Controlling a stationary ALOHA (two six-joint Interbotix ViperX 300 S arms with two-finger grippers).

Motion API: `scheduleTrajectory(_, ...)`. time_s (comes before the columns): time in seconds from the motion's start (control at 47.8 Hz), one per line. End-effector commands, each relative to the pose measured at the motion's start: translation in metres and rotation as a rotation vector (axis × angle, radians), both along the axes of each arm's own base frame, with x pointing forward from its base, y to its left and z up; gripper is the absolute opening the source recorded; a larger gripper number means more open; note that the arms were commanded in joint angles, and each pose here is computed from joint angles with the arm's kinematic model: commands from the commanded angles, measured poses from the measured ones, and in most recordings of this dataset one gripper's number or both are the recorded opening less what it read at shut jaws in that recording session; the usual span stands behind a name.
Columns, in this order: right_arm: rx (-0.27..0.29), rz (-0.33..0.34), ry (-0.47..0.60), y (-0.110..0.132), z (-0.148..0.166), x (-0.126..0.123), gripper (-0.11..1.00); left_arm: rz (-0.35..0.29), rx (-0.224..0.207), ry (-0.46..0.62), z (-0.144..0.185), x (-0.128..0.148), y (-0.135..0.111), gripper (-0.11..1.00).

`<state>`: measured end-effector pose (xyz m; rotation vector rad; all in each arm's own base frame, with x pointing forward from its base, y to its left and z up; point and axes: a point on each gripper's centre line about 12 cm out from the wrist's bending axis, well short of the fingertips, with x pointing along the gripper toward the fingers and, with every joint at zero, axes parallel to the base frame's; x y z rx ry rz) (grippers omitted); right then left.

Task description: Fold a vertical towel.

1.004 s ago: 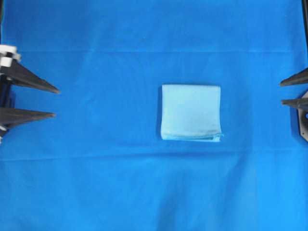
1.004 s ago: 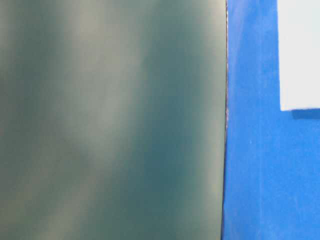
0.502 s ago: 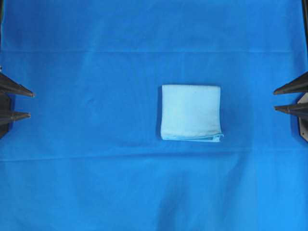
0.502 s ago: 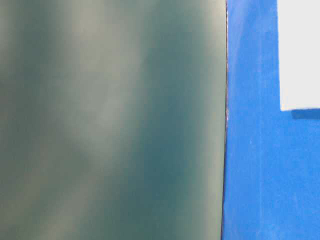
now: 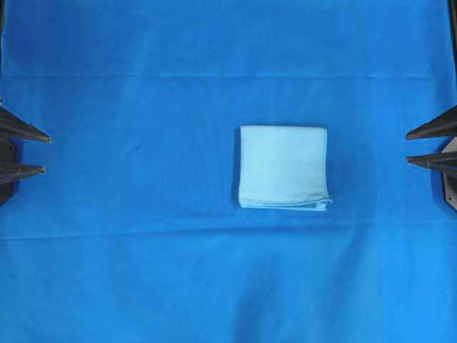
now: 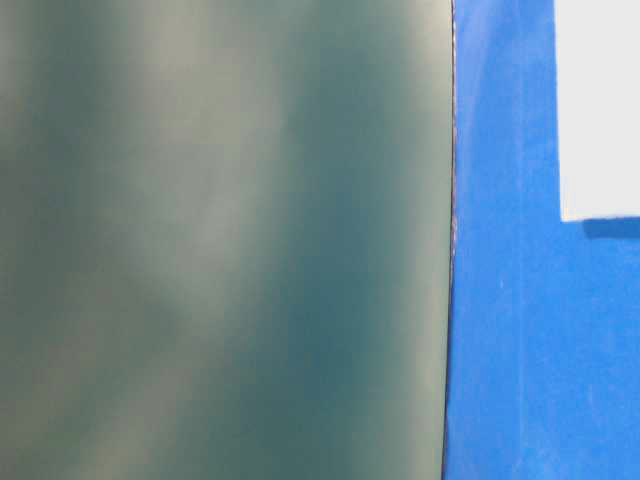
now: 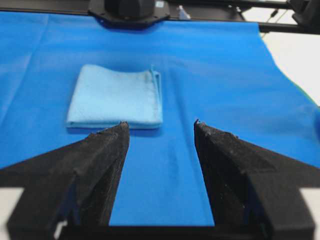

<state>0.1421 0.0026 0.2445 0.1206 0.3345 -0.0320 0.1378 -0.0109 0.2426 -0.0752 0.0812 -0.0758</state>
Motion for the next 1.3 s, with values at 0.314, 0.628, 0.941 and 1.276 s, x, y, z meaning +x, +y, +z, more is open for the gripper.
scheduleTrajectory(0.314,-0.001,-0.027,-0.016,-0.0038,0.0062,0.0011,0.51,0.017,-0.003,0.003,0.0027,0.0011,0.0022,0.52)
scheduleTrajectory(0.628,-0.001,-0.031,-0.016,-0.0045,0.0062,0.0011,0.51,0.017,-0.003,0.008,0.0026,0.0010,0.0022,0.52)
scheduleTrajectory(0.941,-0.003,-0.029,-0.015,-0.0043,0.0062,0.0011,0.51,0.016,-0.001,0.005,0.0035,0.0007,0.0022,0.52)
scheduleTrajectory(1.276,-0.003,-0.029,-0.017,-0.0043,0.0064,0.0010,0.51,0.016,-0.001,0.005,0.0035,0.0007,0.0022,0.52)
